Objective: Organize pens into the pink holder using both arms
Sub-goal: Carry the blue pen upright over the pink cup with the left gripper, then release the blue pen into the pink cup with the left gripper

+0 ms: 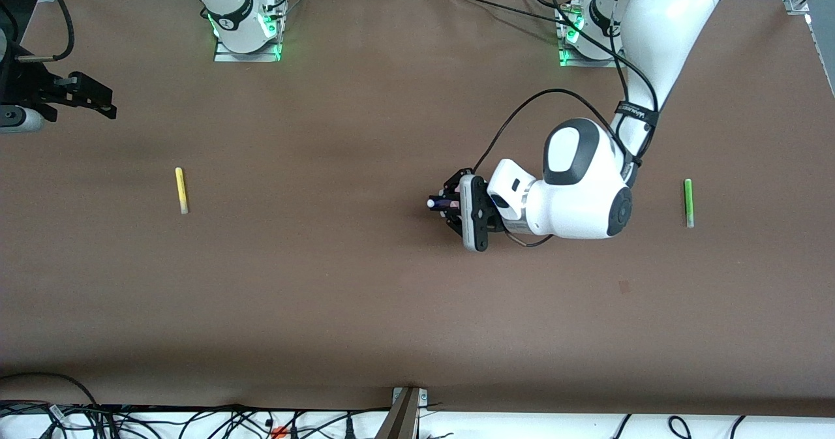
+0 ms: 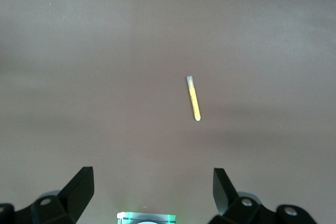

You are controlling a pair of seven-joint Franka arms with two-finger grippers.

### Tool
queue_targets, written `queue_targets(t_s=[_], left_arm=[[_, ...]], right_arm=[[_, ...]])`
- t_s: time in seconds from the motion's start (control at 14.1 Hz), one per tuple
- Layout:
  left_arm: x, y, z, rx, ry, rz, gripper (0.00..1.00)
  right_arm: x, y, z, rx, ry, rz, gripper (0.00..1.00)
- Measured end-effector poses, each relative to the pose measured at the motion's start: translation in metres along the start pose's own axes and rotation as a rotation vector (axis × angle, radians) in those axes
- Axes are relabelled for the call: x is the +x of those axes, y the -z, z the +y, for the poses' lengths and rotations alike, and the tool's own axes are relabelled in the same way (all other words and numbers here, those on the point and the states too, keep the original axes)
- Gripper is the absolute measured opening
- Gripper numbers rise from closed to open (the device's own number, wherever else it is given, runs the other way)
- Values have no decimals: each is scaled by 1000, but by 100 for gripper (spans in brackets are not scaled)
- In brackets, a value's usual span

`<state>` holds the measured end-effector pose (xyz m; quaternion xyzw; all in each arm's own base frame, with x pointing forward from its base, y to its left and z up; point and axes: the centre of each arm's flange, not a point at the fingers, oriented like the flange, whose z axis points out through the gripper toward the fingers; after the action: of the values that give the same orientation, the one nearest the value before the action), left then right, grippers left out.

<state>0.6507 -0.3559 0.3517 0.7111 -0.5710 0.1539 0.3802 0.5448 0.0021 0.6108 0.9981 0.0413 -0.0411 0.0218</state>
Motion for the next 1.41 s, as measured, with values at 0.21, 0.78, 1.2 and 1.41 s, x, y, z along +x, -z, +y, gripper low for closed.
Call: queue_targets(t_s=[0.21, 0.78, 1.2, 1.41], left_arm=[[-34, -29, -1, 30, -105, -33, 19], [-64, -44, 38, 55, -241, -110, 19], [-63, -41, 40, 64, -329, -127, 23], [-59, -37, 42, 70, -342, -126, 52]], right_arm=[[0, 0, -2, -8, 5, 0, 100], [1, 0, -5, -9, 11, 0, 100], [1, 0, -6, -9, 12, 0, 100], [1, 0, -6, -9, 12, 0, 100]])
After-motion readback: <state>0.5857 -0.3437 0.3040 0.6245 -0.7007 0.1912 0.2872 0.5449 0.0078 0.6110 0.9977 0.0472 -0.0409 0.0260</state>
